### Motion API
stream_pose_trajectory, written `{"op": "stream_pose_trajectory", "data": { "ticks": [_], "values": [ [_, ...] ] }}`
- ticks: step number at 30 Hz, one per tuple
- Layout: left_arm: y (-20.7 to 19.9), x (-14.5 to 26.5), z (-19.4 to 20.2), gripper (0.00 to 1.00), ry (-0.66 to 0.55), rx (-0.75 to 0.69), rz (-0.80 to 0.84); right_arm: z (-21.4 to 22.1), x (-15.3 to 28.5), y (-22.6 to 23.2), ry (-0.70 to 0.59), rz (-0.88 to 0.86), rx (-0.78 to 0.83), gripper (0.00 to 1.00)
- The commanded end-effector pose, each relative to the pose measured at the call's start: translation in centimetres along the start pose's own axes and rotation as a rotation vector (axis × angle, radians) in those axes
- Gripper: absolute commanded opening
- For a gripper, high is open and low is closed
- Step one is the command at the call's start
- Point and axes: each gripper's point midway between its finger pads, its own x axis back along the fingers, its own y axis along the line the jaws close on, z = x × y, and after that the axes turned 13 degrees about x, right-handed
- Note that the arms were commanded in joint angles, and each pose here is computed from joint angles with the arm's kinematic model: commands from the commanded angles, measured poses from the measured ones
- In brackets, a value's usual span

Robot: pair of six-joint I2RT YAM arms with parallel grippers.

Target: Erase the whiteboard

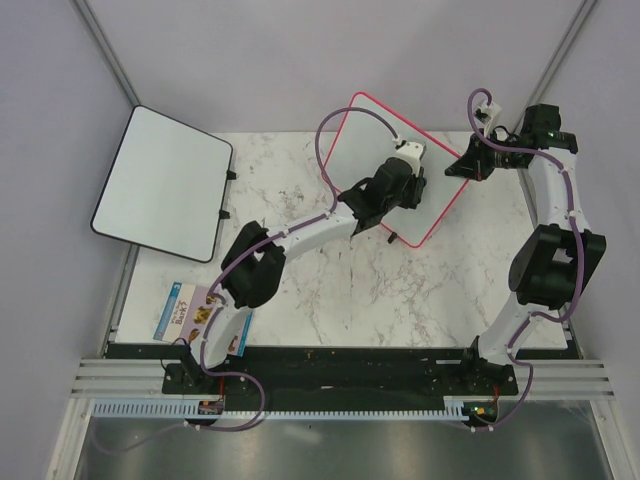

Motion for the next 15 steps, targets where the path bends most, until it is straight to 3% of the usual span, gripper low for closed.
{"op": "stream_pose_trajectory", "data": {
  "ticks": [1,9,15],
  "values": [
    [9.0,0.4,-9.0,0.02,-0.205,0.099,-0.177,9.9,-3.1,7.0,0.342,-0.249,-0.138,0.0],
    [16.5,0.7,-4.5,0.02,-0.104,0.143,-0.307,9.7,-3.0,6.8,0.346,-0.242,-0.144,0.0],
    [15.5,0.4,-2.4,0.02,-0.049,0.169,-0.243,9.7,-3.0,6.9,0.347,-0.248,-0.156,0.0]
  ]
}}
